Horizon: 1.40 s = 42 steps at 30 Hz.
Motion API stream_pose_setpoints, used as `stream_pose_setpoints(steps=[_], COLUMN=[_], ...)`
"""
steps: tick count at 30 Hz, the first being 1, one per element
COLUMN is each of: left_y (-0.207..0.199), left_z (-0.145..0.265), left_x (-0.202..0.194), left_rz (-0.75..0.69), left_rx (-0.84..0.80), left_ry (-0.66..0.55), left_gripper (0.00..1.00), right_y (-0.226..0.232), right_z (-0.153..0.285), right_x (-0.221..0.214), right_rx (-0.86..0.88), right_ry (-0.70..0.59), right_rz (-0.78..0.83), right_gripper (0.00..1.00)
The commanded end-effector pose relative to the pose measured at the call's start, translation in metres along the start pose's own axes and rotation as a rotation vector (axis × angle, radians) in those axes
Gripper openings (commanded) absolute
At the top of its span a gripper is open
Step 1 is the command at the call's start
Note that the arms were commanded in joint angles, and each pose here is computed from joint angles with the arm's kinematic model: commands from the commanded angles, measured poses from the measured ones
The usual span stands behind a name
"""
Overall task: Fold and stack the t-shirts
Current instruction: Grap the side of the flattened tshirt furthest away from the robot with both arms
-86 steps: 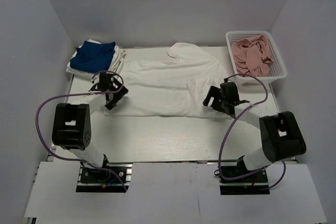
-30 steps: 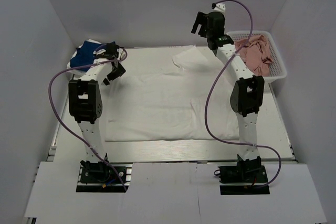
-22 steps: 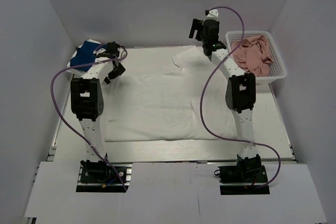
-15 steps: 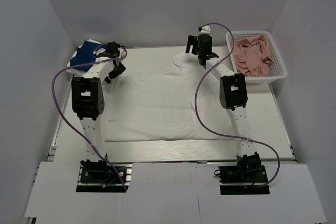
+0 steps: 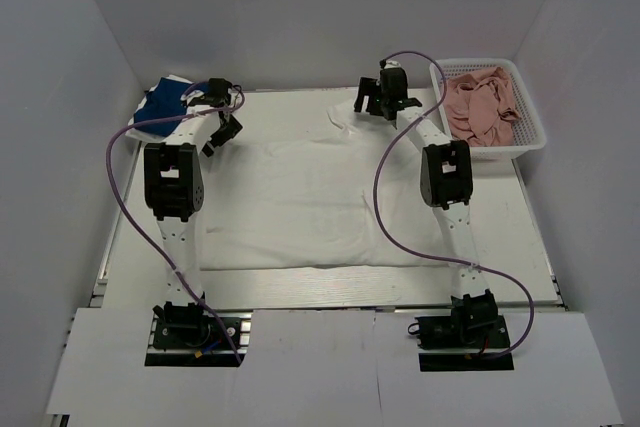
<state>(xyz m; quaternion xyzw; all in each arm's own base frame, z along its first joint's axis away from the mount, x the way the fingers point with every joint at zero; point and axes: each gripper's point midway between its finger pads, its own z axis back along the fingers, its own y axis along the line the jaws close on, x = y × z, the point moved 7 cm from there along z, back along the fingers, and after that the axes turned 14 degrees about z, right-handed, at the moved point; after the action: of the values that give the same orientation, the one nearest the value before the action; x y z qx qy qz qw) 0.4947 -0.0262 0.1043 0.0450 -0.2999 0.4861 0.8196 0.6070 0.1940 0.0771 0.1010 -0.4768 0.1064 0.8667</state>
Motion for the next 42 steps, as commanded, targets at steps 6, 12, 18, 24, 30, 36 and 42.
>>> stream_pose_setpoints(steps=[6,12,18,24,30,36,42], left_y=[-0.004,-0.007,-0.008,-0.009,-0.001,0.005,0.009], left_z=[0.011,0.006,-0.002,-0.004,0.011,0.03,0.054], left_x=[0.009,0.007,0.006,0.003,-0.003,-0.007,0.005], left_rz=[0.009,0.008,0.014,0.008,-0.009,-0.008,-0.026], left_rx=[0.001,-0.003,0.012,0.014,0.02,0.001,0.024], left_ry=[-0.037,-0.027,-0.04,-0.014,0.015,0.002,-0.088], left_gripper=[0.9,0.9,0.87,0.69,0.42,0.0,0.0], right_y=[-0.005,-0.008,0.0,0.014,0.02,0.024,0.022], right_z=[0.038,0.035,0.029,0.035,0.053,0.068,0.113], right_x=[-0.026,-0.027,-0.025,-0.009,-0.001,0.007,0.05], right_rx=[-0.046,-0.123,-0.215,-0.19,-0.199,-0.245,-0.306], right_ry=[0.279,0.263,0.233,0.177,0.111,0.02,-0.195], right_rz=[0.095,0.184,0.356,0.395,0.38,0.373,0.349], right_gripper=[0.68,0.32,0.0,0.0,0.0,0.0,0.0])
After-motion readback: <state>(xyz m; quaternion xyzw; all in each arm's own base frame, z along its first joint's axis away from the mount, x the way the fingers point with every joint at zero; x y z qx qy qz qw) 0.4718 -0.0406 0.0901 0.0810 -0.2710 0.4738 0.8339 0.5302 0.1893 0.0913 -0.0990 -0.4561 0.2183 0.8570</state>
